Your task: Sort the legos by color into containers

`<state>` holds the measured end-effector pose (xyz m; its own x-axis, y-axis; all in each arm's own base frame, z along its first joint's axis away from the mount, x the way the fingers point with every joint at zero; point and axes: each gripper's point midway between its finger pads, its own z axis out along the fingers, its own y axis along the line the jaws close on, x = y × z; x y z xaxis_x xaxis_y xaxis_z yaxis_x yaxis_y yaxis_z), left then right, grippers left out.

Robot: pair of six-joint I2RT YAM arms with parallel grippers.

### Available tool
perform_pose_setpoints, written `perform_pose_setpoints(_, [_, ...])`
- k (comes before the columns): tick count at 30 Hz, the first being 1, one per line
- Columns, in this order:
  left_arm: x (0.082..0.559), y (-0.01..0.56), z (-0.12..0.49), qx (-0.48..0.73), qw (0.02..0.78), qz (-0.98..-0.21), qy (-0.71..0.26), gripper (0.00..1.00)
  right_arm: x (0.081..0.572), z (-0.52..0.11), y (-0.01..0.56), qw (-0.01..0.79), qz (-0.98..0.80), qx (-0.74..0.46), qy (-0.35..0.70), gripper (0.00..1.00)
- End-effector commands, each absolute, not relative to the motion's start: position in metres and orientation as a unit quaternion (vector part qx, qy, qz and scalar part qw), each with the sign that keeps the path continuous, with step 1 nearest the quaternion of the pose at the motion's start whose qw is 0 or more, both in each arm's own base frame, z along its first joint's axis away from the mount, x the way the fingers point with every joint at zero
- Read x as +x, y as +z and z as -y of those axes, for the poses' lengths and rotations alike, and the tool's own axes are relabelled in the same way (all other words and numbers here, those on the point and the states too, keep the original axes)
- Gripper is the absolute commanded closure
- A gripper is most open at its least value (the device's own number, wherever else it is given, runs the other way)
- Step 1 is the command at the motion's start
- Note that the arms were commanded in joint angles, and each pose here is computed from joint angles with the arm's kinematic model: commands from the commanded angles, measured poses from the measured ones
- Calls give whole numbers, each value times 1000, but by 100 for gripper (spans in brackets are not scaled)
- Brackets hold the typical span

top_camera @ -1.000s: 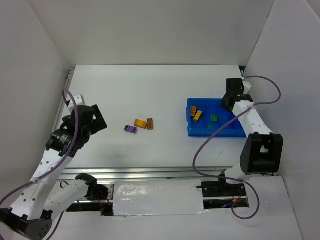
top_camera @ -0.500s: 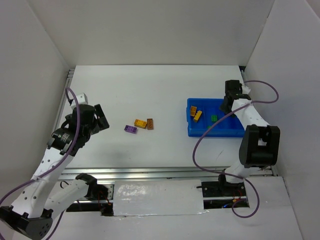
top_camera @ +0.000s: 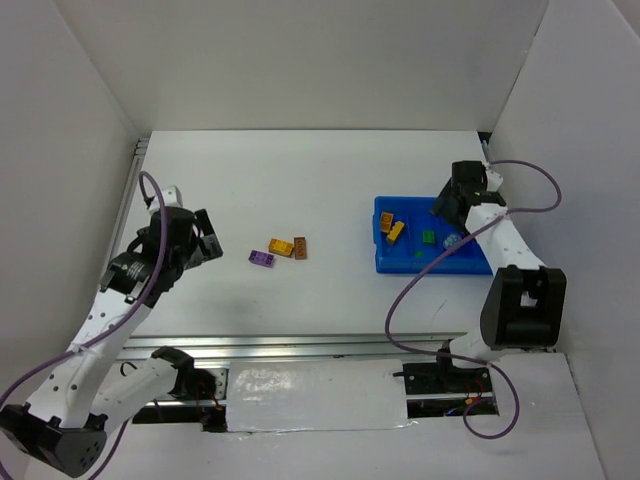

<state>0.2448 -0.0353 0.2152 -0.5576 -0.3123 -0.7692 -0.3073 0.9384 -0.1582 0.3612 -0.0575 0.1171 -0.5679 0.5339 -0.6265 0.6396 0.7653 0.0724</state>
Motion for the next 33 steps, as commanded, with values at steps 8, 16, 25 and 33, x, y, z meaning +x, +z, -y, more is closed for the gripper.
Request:
perform_pose_setpoints(8, [274,159,97,-206,324,-918,-102,0,342,-59,231,442,-875,183,72,0])
perform_pose_setpoints(16, [298,127,96,-357,275,-891,-57,0,303,-146,252,440,-872,38,212,0])
perform_pose_setpoints(25, [329,97,110,-483,235,-842,-59,0,281,-158,265,443,-859,4,256,1])
perform_pose_setpoints(33, [337,53,124,-506,167,-846,-21,4,275,-157,266,446,-860,-13,248,0])
